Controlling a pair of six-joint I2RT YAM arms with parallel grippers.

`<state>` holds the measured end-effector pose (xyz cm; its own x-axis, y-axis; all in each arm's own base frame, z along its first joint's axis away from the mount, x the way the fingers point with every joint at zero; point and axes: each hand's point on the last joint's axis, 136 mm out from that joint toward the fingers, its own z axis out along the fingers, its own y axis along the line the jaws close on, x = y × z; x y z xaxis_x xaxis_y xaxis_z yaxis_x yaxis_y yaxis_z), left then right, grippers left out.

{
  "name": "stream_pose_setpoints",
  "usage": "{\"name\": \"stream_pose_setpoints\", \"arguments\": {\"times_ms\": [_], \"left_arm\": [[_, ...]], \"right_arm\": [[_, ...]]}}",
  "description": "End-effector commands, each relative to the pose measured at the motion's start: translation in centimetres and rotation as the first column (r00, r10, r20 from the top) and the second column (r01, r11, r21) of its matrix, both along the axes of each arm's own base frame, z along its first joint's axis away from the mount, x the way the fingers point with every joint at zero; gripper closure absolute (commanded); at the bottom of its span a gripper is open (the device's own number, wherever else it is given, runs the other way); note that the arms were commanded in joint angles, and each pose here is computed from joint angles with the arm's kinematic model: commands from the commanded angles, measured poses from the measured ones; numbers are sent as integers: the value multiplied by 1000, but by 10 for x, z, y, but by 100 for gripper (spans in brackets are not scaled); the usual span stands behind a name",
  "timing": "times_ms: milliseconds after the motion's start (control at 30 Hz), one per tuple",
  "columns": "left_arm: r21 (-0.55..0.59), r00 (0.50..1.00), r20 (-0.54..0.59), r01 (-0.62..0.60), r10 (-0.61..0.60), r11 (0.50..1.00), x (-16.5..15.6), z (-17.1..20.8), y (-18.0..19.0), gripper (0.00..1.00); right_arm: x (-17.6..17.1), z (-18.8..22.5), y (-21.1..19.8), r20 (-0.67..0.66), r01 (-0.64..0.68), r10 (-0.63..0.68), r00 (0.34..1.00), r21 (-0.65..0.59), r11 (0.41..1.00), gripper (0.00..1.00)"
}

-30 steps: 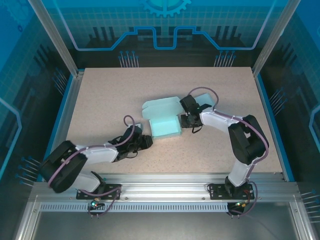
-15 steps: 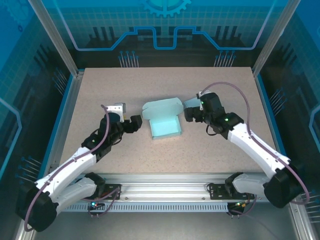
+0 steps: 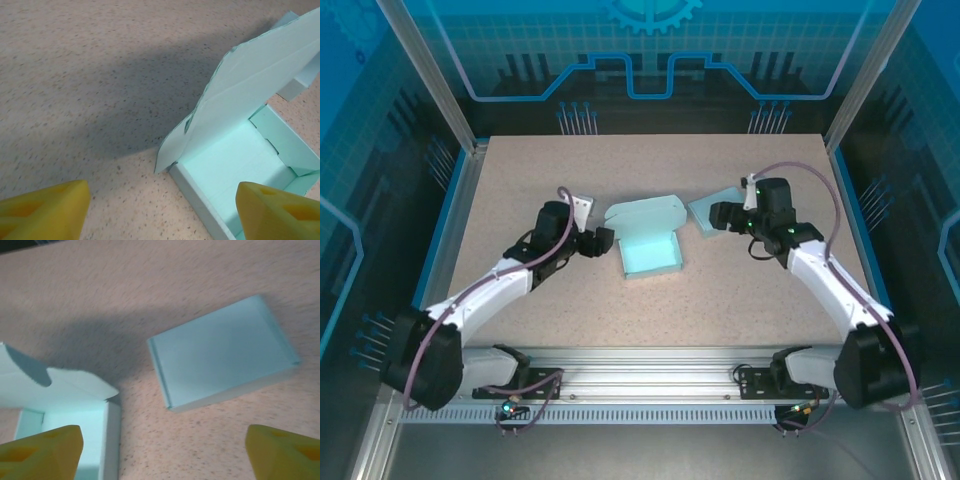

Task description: Fold the paper box

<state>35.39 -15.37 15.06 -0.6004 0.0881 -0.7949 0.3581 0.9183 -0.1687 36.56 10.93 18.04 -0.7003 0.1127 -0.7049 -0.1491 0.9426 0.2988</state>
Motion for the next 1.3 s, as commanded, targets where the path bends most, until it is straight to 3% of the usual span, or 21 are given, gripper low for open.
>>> {"name": "stream_pose_setpoints", "arguments": {"times_ms": [0,267,567,800,1067,1267], "left_arm": [[3,992,26,125,-125,992,15,4,-13,24],[-7,980,-6,197,-197,980,32,-9,-21,30],[-22,979,-30,199,-200,980,32,-19,-23,47],[-24,980,-27,195,-196,980,35,-21,-23,58],[-48,976,-27,215,-217,975,40,-18,-29,61],[-49,977,-30,212,-213,976,43,-19,-30,66]], "right_arm": [[3,21,39,71,-237,232,970,66,969,19],[9,7,70,96,-431,436,895,-65,900,19],[27,-10,101,65,-558,566,822,-109,823,25],[40,-34,113,-11,-602,604,797,-103,792,29],[44,-49,117,-44,-620,618,785,-81,781,36],[44,-54,115,-53,-616,613,788,-85,783,48]]}}
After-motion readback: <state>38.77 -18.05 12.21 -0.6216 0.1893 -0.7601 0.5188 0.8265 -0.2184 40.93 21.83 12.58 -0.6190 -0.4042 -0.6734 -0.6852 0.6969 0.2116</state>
